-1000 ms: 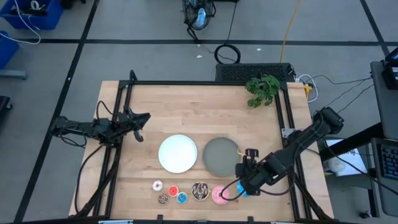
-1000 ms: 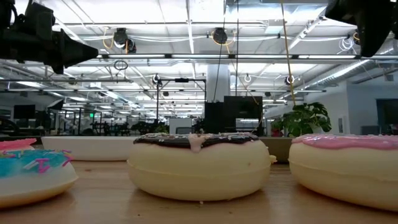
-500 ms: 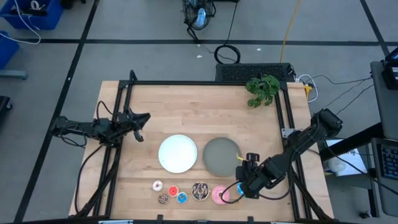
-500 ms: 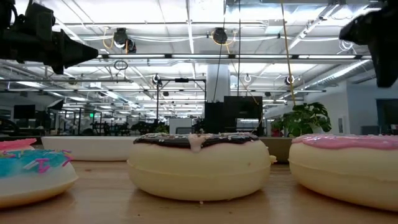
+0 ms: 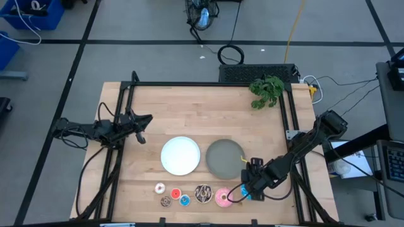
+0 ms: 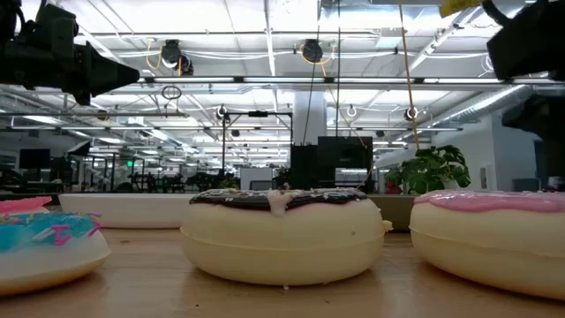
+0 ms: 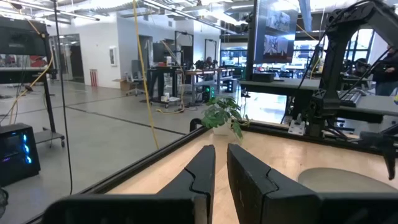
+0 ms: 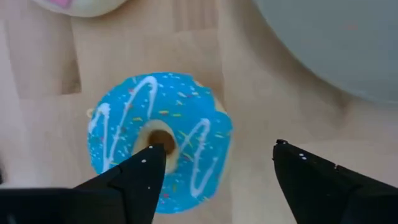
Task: Pick & Place donuts
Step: Put the large blue donut on the gray plate
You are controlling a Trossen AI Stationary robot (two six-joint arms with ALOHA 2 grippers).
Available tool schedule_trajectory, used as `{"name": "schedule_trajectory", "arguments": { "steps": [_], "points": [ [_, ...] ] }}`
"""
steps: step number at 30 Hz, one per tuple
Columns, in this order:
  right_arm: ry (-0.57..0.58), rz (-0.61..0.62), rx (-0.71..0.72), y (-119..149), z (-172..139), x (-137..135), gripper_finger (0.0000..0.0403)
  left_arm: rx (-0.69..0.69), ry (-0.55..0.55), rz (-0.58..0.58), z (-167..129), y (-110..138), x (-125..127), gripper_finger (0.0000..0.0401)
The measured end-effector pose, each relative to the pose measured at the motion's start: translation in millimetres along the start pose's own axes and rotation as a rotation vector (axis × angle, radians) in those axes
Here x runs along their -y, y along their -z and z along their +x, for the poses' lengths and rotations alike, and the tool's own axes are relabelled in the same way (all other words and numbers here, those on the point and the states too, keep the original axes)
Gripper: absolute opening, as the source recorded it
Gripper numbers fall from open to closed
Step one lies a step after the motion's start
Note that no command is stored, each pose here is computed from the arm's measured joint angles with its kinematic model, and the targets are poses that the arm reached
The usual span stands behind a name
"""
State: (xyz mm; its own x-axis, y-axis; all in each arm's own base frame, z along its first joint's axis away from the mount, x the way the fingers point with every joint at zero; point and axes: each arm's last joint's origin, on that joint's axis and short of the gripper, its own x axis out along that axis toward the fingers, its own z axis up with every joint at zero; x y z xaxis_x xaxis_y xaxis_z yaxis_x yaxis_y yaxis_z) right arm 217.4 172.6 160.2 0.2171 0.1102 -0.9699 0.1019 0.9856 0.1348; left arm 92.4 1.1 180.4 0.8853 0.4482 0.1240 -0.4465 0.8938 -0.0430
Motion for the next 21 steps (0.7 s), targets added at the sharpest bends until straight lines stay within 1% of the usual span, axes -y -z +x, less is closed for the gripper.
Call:
{"name": "schedule_trajectory", "arguments": {
  "steps": [4,9,14,17,19,21],
  "points": [
    [-0.016,0.005,0.002,4,7,3,0.0283,0.0,0.0,-0.001,0,0,0,0.0047],
    [-0.006,0.022,0.003,12,16,10,0.0274,0.0,0.0,0.024,0,0,0,0.0047],
    [0.0,0.042,0.008,20,26,18,0.0261,0.0,0.0,0.025,0,0,0,0.0047],
    [-0.001,0.048,0.036,18,27,18,0.0237,0.001,0.0,0.024,0,0,0,0.0047],
    [-0.023,0.037,0.057,16,26,15,0.0209,0.0,0.0,0.024,0,0,0,0.0047],
    [-0.035,0.021,0.064,13,24,13,0.0172,0.001,0.0,0.023,0,0,0,0.0047]
  ]
}}
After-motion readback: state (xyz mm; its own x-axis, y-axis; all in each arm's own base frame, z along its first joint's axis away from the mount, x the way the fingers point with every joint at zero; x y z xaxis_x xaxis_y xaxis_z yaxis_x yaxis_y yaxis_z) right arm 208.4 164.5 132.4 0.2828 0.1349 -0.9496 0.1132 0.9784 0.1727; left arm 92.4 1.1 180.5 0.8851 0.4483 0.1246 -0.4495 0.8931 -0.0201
